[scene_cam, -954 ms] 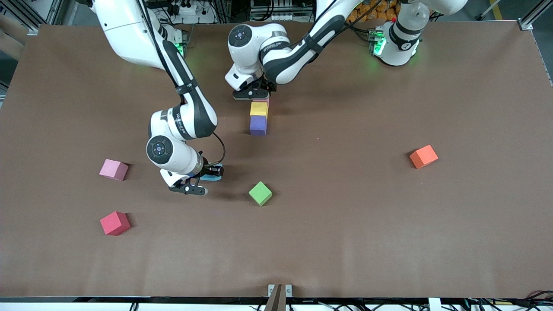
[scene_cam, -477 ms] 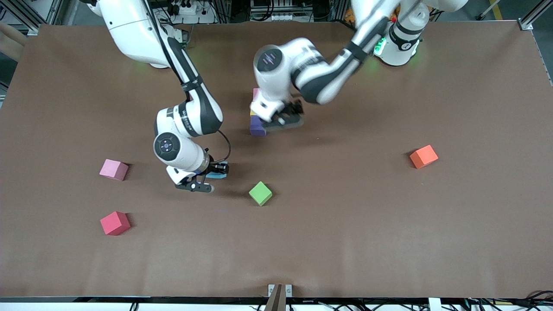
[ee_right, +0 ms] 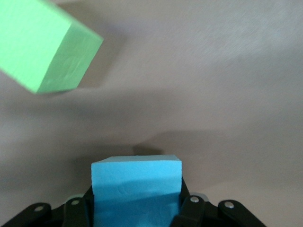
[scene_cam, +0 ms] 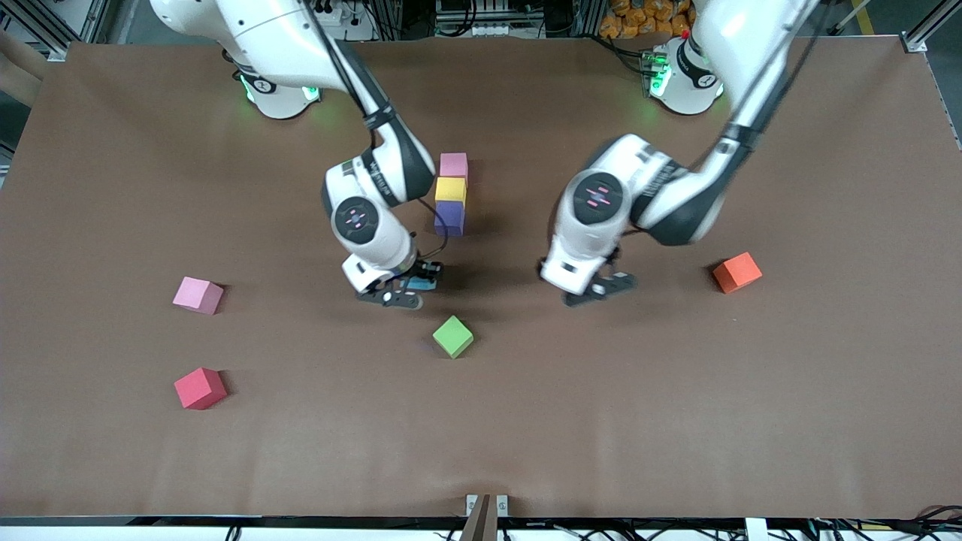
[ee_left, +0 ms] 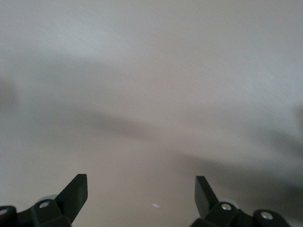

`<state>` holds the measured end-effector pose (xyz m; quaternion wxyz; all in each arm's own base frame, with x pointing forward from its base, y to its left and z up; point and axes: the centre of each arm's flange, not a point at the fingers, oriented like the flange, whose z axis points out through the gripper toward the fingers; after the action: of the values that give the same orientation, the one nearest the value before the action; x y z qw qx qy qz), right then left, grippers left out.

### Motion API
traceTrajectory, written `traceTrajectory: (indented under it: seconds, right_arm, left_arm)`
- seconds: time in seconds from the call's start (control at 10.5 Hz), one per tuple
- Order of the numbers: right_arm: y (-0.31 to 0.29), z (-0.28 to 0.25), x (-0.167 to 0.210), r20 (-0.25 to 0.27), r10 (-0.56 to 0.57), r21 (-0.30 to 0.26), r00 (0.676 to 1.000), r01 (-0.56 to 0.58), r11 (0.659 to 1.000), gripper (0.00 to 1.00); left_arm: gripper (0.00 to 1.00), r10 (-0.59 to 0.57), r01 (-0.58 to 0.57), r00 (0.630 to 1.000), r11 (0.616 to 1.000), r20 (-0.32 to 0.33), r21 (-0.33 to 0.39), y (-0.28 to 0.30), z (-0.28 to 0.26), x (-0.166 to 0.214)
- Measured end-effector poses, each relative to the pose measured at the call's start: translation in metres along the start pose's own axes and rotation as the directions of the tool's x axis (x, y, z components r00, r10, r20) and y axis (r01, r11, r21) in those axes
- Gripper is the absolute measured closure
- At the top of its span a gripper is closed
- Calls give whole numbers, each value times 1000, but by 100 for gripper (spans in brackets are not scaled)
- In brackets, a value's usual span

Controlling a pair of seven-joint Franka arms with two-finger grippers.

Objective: Arrange blocks into number 1
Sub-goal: 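Set the cyan block beside purple with the right gripper while the left grasps orange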

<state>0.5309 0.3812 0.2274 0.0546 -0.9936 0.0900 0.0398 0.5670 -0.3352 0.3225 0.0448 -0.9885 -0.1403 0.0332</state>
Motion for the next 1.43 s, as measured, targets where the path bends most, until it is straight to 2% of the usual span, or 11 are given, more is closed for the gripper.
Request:
traceTrajectory:
  seconds: [0.38,0.86,1.14,1.43]
  right_arm:
    - [-6,28,-32,-20,-16,0,1000,16,1000,39]
    - [-24,32,-54,-2,-18,9,1000,18,1000,39]
    - [-29,34,-62,7,-26,12,1000,26,1000,39]
    - [-28,34,-63,4,-26,13,1000,26,1000,38]
  left_arm:
    - [0,-65,64,997,997,40,31,-79,16,52]
    - [0,-286,283,956,957,64,58,-223,33,104]
    - [0,-356,356,934,934,0,-4,-283,63,84]
    - [0,-360,360,933,933,0,-18,-308,96,59]
